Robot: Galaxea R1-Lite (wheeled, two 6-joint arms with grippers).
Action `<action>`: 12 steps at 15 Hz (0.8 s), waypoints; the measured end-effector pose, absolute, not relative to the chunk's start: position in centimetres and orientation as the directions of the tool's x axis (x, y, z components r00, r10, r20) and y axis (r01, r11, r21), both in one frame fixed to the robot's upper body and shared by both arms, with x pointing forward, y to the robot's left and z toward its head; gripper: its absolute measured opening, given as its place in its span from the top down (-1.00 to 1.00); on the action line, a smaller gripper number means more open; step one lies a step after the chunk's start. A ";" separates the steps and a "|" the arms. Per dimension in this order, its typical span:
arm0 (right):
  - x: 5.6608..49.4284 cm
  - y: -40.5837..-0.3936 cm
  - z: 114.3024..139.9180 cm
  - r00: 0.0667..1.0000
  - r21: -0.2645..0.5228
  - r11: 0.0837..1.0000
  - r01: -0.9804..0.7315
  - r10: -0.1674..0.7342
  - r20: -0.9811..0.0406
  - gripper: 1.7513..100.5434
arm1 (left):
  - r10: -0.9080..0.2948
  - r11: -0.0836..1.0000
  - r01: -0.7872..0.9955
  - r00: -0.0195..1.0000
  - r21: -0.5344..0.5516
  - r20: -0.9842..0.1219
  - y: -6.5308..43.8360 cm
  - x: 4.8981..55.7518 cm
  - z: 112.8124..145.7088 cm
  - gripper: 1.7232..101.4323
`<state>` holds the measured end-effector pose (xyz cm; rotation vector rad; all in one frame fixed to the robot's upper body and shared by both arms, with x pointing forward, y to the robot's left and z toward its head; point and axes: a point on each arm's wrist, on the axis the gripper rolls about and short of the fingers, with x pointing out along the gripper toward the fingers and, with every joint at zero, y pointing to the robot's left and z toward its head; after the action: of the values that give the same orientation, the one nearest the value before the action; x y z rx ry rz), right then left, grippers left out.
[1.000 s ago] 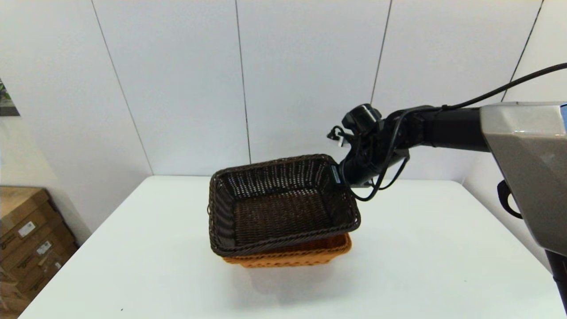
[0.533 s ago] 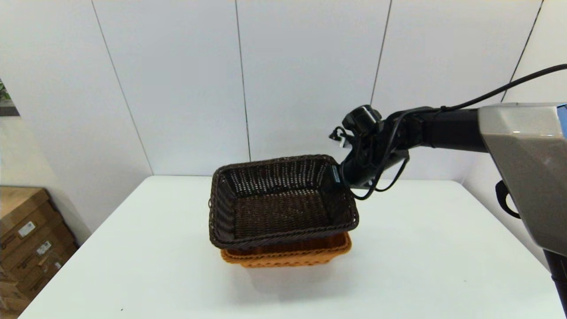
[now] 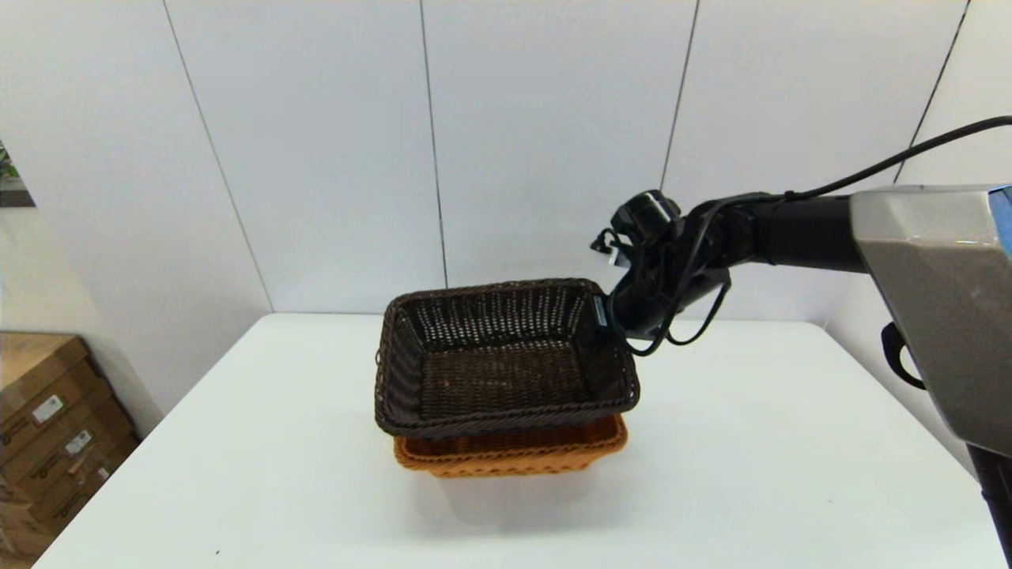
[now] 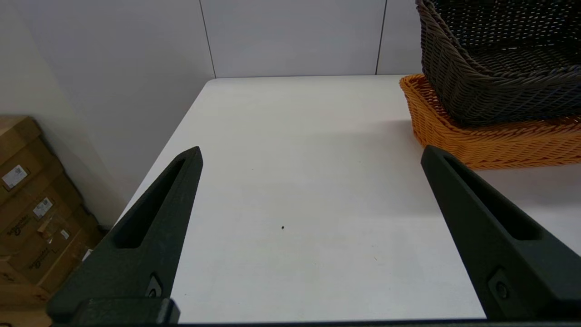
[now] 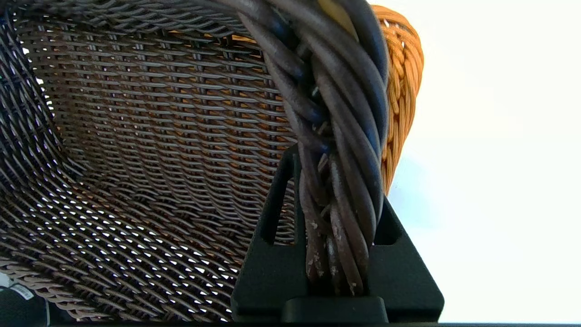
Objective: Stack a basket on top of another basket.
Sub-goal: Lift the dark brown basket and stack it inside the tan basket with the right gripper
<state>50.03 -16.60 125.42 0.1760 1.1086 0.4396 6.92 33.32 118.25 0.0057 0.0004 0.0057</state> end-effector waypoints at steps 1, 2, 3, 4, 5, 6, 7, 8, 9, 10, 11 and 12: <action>50.1 -16.6 125.2 0.372 0.342 0.907 -0.247 0.415 -0.831 0.71 | 0.006 1.000 -0.006 1.000 0.006 0.000 33.3 6.9 118.3 -0.93; 50.1 -16.6 125.0 0.370 0.327 0.915 -0.236 0.396 -0.840 0.71 | 0.006 1.000 -0.006 1.000 0.006 0.000 33.3 6.9 118.3 -0.93; 50.0 -16.6 124.8 0.363 0.321 0.919 -0.230 0.387 -0.848 0.71 | 0.006 1.000 -0.006 1.000 0.006 -0.001 33.3 6.9 118.2 -0.93; 50.0 -16.6 124.7 0.359 0.319 0.920 -0.229 0.385 -0.850 0.71 | 0.006 1.000 -0.006 1.000 0.006 -0.001 33.3 6.9 118.2 -0.93; 50.0 -16.6 124.6 0.356 0.318 0.921 -0.227 0.382 -0.853 0.71 | 0.006 1.000 -0.006 1.000 0.006 -0.001 33.3 6.9 118.2 -0.93; 50.0 -16.6 124.6 0.354 0.316 0.921 -0.227 0.381 -0.854 0.71 | 0.006 1.000 -0.006 1.000 0.006 -0.001 33.3 6.9 118.2 -0.93; 50.0 -16.6 124.5 0.352 0.316 0.921 -0.227 0.380 -0.855 0.71 | 0.006 1.000 -0.006 1.000 0.006 0.000 33.3 6.9 118.3 -0.93; 50.0 -16.6 124.5 0.352 0.316 0.921 -0.226 0.380 -0.855 0.71 | 0.006 1.000 -0.006 1.000 0.006 -0.001 33.3 6.9 118.2 -0.93; 50.0 -16.6 124.5 0.351 0.316 0.922 -0.226 0.380 -0.856 0.71 | 0.006 1.000 -0.006 1.000 0.006 0.000 33.3 6.9 118.3 -0.93; 50.0 -16.6 124.5 0.351 0.316 0.921 -0.227 0.380 -0.856 0.71 | 0.006 1.000 -0.006 1.000 0.006 -0.001 33.3 6.9 118.2 -0.93; 50.0 -16.6 124.4 0.351 0.316 0.921 -0.226 0.380 -0.856 0.71 | 0.006 1.000 -0.006 1.000 0.006 -0.001 33.3 6.9 118.2 -0.93; 50.1 -16.6 124.4 0.350 0.315 0.922 -0.227 0.379 -0.857 0.71 | 0.006 1.000 -0.006 1.000 0.006 0.000 33.3 6.9 118.3 -0.93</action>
<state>50.05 -16.56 124.39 0.1502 1.1487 0.3943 6.92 33.32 118.25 0.0057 0.0004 0.0062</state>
